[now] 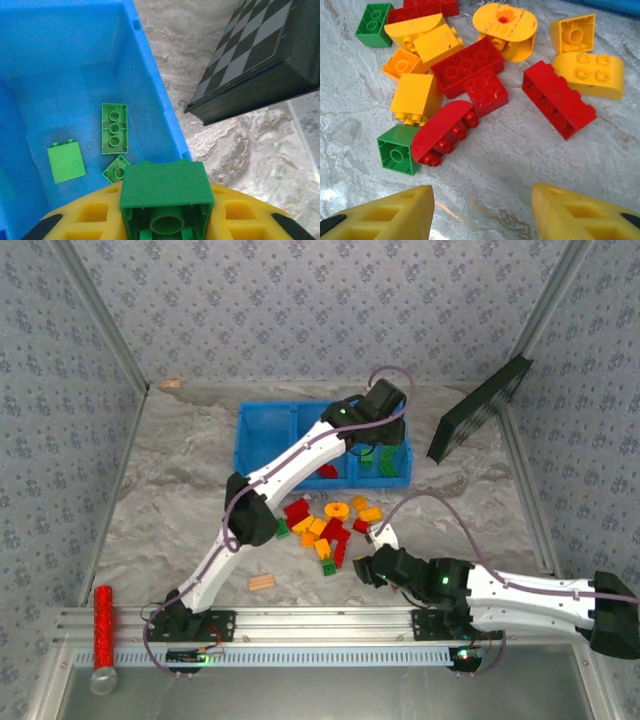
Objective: Sort the legos into containers by color
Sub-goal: Place the lego in the container.
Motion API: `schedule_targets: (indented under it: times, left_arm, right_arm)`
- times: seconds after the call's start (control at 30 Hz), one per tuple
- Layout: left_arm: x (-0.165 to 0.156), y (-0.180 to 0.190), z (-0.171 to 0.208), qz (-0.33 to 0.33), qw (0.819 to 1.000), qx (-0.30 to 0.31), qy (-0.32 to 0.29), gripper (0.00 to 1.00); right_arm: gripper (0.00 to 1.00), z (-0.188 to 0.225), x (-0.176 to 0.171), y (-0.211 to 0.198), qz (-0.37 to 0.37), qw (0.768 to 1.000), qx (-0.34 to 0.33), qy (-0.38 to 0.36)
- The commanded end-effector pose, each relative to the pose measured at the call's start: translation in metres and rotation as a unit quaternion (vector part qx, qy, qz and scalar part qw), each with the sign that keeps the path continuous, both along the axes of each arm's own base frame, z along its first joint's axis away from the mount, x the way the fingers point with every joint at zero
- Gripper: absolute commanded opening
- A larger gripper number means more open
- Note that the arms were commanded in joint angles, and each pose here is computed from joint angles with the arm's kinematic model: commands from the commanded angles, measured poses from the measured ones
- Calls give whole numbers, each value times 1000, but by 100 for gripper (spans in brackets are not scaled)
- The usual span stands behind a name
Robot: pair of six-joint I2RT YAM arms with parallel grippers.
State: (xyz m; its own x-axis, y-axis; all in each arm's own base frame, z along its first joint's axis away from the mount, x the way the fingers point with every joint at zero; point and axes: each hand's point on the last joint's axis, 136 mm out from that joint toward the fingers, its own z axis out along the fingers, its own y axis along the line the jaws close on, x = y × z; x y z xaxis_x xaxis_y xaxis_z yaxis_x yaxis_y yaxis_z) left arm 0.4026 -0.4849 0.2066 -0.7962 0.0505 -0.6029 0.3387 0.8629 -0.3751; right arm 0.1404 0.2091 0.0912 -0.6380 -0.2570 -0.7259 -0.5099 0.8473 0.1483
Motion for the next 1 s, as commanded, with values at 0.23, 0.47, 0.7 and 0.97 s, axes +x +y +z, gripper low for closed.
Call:
schedule_targets:
  times: [0.23,0.47,0.7,0.97]
  left_arm:
    - [0,0,-74,-9,997,63,45,21]
    - [-7,2,-121,-9,992,89,89,24]
    - [-8,4,-133,-6,991,96,95,36]
    - [-13,10,-140,-6,988,108,108,56]
  right_arm:
    - [55,7,-1,23,-5,1000,-8,-1]
    - [56,7,-4,48,24,1000,-18,8]
    - [60,-4,-8,74,35,998,-36,35]
    - [60,-22,-22,84,-38,990,-13,138]
